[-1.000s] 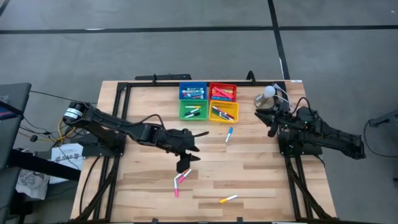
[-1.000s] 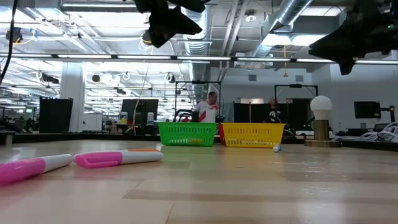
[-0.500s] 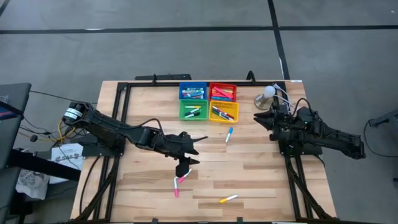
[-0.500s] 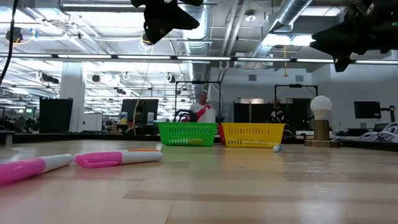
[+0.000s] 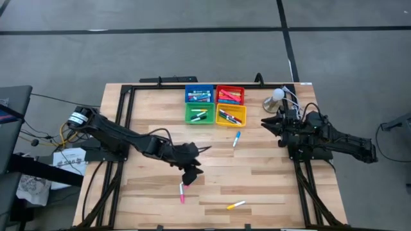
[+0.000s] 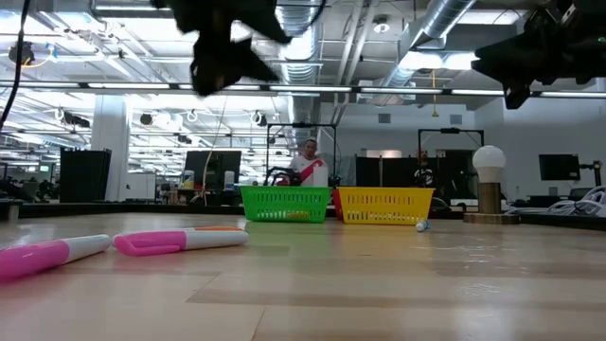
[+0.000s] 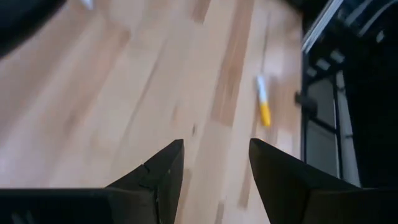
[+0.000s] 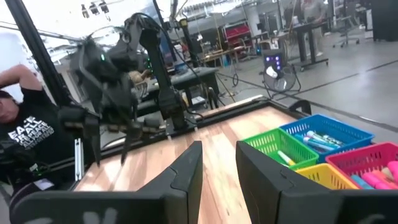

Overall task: Pick & Place Markers
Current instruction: Put the orange highlighter in the green bin

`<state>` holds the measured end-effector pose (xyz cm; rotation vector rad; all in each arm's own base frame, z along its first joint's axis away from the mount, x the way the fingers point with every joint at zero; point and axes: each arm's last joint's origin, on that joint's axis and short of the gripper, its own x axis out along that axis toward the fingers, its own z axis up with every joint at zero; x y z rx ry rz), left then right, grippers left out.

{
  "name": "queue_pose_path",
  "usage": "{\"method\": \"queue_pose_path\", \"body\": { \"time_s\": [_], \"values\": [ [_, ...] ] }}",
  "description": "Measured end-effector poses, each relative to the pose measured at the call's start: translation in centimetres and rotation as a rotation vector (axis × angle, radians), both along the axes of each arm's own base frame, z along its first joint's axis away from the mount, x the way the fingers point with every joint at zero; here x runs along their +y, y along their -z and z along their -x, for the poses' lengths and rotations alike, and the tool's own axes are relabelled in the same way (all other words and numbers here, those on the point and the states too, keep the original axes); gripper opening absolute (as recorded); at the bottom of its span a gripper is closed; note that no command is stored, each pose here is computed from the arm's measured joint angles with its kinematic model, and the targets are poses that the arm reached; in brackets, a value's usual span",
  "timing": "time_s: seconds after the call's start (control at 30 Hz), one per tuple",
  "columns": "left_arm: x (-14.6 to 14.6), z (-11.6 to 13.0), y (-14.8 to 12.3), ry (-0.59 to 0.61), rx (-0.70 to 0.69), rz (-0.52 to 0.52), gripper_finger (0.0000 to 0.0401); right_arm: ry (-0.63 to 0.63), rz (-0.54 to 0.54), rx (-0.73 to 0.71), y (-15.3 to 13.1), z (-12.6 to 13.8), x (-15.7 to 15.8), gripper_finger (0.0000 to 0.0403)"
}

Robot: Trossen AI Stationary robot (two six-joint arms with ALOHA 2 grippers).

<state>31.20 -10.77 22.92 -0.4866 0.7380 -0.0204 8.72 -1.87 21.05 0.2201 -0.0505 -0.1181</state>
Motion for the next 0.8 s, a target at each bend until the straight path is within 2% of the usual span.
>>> {"method": "queue_pose_path", "body": {
  "time_s": [0.17,0.27,0.43,0.8],
  "values": [
    [-0.6,-0.4,2.3,0.019,0.098,0.069,0.0181,0.000,0.008,0.035,0.3,0.0,0.0,0.0087],
    [-0.8,-0.8,3.6,0.009,0.141,0.067,0.0181,0.004,-0.003,0.043,0.4,0.0,0.0,0.0087],
    [-0.9,-0.8,4.1,-0.023,0.175,0.091,0.0181,0.002,0.011,0.025,0.2,0.0,0.0,0.0087],
    [-0.4,0.3,5.2,-0.161,0.304,0.021,0.0157,0.000,0.012,0.026,0.2,0.0,0.0,0.0087]
  ]
}}
